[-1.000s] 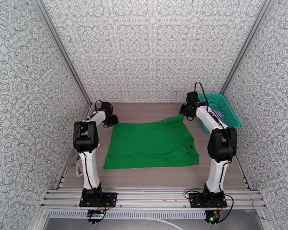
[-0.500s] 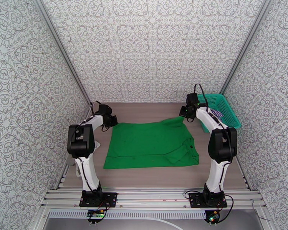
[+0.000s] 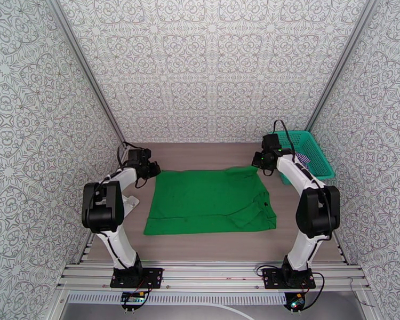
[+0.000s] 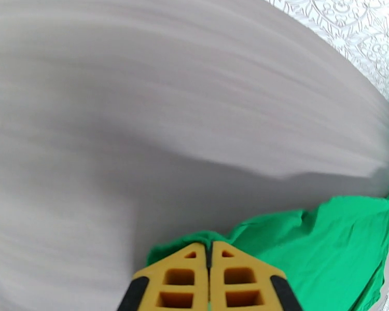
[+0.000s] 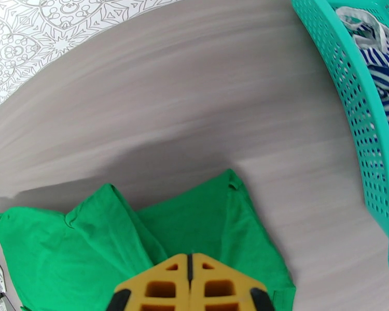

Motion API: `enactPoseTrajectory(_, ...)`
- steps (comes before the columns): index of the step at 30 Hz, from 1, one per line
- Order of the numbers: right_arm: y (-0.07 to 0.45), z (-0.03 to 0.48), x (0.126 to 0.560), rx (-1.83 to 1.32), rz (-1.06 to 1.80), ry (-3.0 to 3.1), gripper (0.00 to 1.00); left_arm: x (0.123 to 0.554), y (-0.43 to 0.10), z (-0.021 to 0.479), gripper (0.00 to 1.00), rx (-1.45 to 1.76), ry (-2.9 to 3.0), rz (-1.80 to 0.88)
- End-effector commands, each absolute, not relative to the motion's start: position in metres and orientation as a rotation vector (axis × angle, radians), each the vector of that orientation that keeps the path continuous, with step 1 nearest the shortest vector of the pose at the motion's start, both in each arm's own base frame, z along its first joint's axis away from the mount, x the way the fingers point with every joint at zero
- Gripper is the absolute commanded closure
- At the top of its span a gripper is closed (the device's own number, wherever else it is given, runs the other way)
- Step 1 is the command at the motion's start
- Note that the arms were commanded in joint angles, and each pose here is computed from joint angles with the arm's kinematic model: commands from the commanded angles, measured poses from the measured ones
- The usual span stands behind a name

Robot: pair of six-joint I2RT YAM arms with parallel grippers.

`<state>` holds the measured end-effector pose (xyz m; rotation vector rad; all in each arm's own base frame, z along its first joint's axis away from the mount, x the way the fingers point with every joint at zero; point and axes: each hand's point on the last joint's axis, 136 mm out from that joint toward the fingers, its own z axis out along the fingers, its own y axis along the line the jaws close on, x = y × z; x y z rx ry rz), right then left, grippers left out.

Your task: Fold and stack the mixed laundry pile

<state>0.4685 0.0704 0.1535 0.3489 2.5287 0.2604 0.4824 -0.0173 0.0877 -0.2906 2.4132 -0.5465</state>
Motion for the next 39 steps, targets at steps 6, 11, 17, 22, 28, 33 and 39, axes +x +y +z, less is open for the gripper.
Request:
enactPoseTrajectory(6,0.059,0.152,0.436,0.398,0.238,2.520,1.00,0.457,-0.015,0.108,1.00,-0.272,2.372,-0.537)
enactPoseTrajectory(11,0.059,0.137,0.415,0.415,0.263,2.539,1.00,0.434,-0.010,0.094,1.00,-0.322,2.429,-0.506)
enactPoseTrajectory(17,0.058,0.117,0.389,0.421,0.277,2.563,1.00,0.402,-0.011,0.069,1.00,-0.389,2.509,-0.503)
enactPoseTrajectory(22,0.053,0.098,0.370,0.457,0.257,2.573,1.00,0.378,-0.011,0.051,1.00,-0.436,2.557,-0.488)
enactPoseTrajectory(28,0.051,0.079,0.354,0.500,0.255,2.598,1.00,0.370,-0.004,0.047,1.00,-0.492,2.590,-0.452)
enactPoseTrajectory(33,0.050,0.073,0.347,0.525,0.261,2.594,1.00,0.369,-0.004,0.047,1.00,-0.511,2.600,-0.457)
enactPoseTrajectory(39,0.052,0.083,0.345,0.538,0.294,2.567,1.00,0.372,-0.008,0.062,1.00,-0.499,2.573,-0.486)
